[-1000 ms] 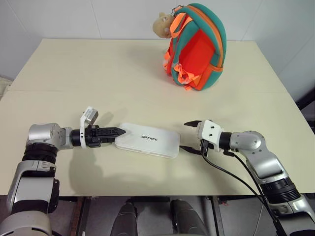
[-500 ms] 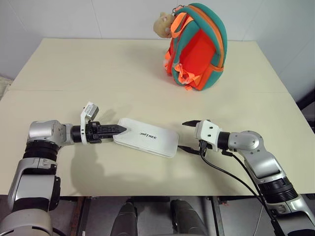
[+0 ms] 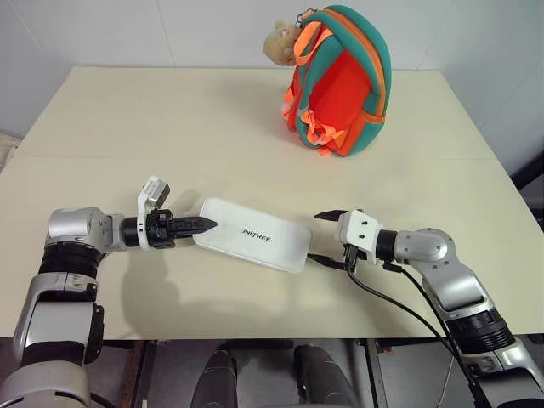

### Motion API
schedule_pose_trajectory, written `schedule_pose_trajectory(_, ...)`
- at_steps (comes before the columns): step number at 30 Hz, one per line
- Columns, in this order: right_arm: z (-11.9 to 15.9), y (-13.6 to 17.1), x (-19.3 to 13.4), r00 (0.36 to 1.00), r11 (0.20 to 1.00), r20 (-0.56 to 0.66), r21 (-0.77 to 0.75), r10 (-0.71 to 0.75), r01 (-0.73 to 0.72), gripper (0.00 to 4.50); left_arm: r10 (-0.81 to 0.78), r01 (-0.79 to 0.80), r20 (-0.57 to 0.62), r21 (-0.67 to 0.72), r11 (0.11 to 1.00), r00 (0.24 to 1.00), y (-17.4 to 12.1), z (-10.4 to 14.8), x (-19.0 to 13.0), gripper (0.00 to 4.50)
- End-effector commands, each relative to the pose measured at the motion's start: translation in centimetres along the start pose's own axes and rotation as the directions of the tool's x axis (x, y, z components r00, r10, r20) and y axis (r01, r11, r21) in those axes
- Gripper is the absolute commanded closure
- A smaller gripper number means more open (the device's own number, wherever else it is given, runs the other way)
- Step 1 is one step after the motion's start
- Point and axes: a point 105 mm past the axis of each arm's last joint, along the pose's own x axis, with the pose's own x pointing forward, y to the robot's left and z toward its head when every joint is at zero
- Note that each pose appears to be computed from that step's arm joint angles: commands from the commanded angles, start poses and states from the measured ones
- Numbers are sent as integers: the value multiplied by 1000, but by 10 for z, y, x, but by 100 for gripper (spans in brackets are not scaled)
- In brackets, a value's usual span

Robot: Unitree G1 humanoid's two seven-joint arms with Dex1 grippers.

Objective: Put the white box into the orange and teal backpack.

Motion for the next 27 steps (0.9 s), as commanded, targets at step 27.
schedule_pose_trajectory(27,24,-146,-54,669,657,113,362,-735,661,0,-57,-40,435,211,977,899,-83,12,-31,317)
